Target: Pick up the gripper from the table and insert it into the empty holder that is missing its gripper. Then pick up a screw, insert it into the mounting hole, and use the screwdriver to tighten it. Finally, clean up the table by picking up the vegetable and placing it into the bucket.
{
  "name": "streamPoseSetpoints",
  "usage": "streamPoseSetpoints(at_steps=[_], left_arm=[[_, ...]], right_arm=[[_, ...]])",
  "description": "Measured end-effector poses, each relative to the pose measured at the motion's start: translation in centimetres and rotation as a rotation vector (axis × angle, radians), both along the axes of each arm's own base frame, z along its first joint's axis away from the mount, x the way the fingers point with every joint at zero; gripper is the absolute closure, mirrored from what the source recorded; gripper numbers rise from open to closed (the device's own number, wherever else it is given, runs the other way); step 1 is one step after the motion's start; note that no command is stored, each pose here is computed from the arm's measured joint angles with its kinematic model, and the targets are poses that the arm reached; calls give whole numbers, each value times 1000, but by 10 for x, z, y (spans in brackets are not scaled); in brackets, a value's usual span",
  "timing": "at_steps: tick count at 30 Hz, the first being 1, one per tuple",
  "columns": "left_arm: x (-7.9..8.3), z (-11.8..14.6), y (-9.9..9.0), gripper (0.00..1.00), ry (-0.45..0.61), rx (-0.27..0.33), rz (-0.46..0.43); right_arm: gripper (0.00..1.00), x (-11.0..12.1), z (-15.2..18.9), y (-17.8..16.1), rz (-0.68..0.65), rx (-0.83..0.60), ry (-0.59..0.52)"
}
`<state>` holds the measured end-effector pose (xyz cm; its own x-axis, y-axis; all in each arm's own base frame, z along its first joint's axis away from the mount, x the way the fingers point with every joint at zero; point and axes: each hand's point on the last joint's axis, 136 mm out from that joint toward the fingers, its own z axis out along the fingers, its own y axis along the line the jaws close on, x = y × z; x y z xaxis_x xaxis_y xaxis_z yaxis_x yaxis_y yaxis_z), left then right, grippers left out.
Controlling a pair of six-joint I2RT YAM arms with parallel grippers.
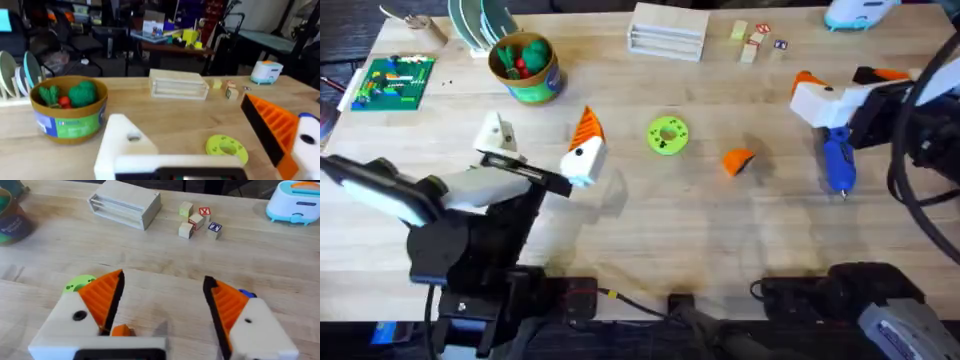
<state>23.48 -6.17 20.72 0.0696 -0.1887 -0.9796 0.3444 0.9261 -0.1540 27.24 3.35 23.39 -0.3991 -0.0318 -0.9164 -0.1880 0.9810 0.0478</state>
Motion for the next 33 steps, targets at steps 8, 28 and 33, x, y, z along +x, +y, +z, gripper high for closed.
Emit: streamPoseSetpoints(at_steps=[8,28,33], left_arm=[[2,-46,0,8,193,14,0],[2,-46,0,8,193,14,0],[2,-46,0,8,193,14,0]], right_arm=[[9,0,0,0,0,0,0],[10,0,0,0,0,0,1],[10,0,-1,0,0,0,3]])
